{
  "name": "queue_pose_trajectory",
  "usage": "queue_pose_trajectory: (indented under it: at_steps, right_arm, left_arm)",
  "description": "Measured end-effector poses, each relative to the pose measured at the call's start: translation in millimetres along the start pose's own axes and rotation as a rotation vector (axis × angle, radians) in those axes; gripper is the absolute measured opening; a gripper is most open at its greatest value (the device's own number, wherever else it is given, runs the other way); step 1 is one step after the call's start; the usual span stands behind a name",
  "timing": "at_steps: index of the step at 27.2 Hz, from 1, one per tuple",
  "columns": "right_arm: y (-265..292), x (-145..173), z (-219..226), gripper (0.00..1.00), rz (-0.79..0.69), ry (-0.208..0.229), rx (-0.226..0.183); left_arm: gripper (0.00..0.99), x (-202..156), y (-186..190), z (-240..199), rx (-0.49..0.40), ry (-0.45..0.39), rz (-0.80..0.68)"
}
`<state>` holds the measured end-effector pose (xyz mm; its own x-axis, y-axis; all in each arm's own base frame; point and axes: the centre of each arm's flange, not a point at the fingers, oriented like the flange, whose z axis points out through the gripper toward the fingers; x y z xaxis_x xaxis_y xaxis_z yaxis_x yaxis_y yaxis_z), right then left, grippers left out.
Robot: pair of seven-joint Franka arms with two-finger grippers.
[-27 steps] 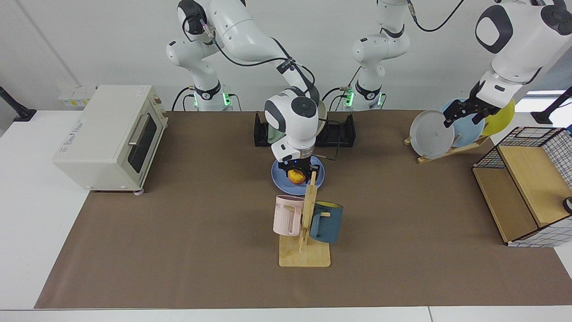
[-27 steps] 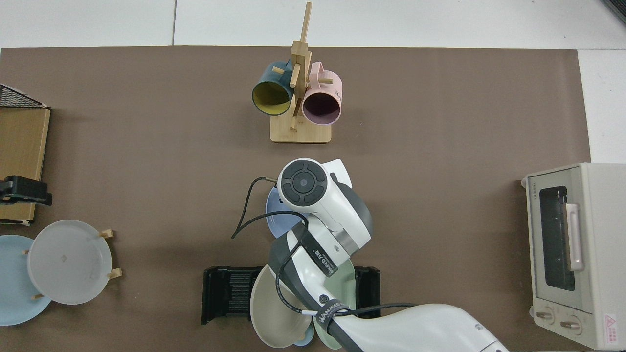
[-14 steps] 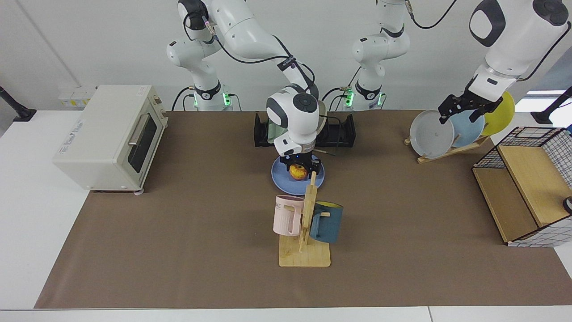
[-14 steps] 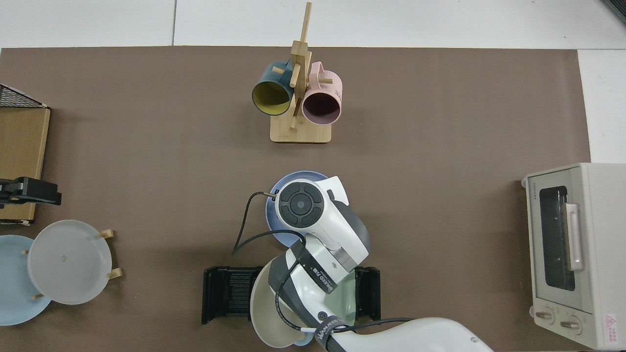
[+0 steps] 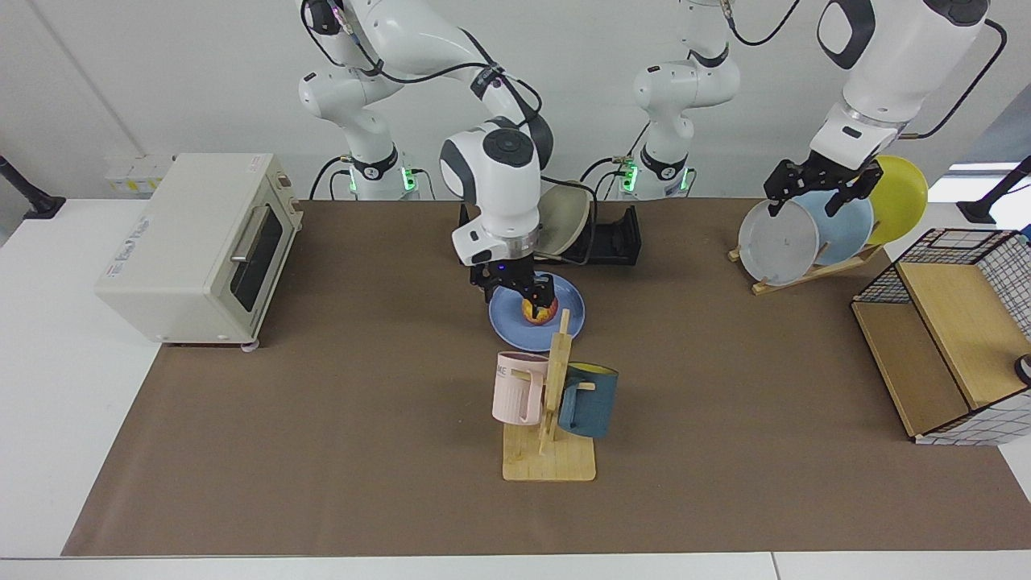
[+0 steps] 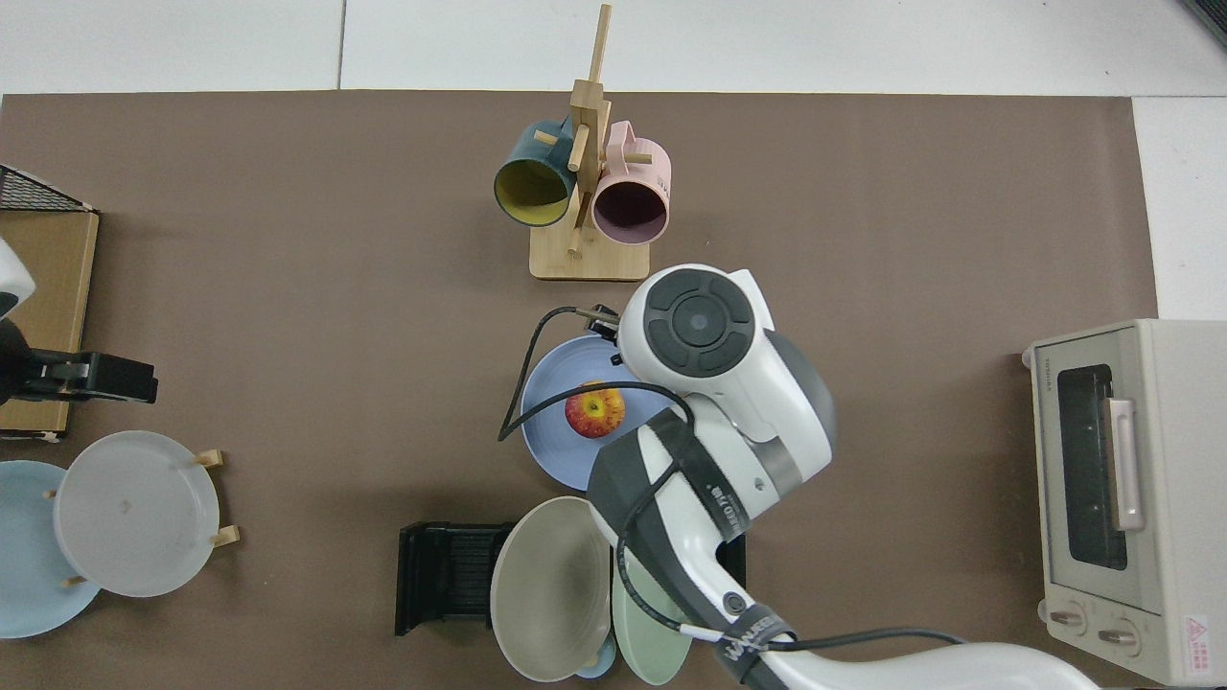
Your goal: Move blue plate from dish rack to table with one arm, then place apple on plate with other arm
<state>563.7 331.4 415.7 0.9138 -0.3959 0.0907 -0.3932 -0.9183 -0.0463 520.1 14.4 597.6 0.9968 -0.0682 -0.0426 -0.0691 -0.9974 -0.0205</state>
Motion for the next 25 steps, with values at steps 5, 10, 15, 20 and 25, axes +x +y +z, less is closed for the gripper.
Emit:
queue_pose_trajectory:
  at_steps: [5, 10, 15, 20, 25]
  right_arm:
    - [51.9, 45.3, -33.2, 1.00, -0.115, -0.010, -0.021]
    - [107.3, 88.1, -60.9, 1.00, -0.208, -0.005, -0.024]
    - [159.1, 123.1, -78.0, 1.00, -0.295, 0.004, -0.026]
    - [215.4, 154.9, -89.7, 1.00, -0.391, 0.009, -0.033]
    - [254.8, 173.3, -102.1, 1.00, -0.433, 0.026, -0.035]
  left_arm:
    - [0.991, -0.7, 0.1, -2.2, 0.000, 0.005, 0.001]
    - [0.991, -1.6, 3.0, -23.2, 0.005, 0.048, 0.006]
    - [0.991, -2.9, 3.2, -32.7, 0.008, 0.067, 0.006]
    - [0.991, -2.8, 3.2, -32.7, 0.008, 0.067, 0.006]
    - [0.991, -2.8, 3.2, -32.7, 0.008, 0.067, 0.006]
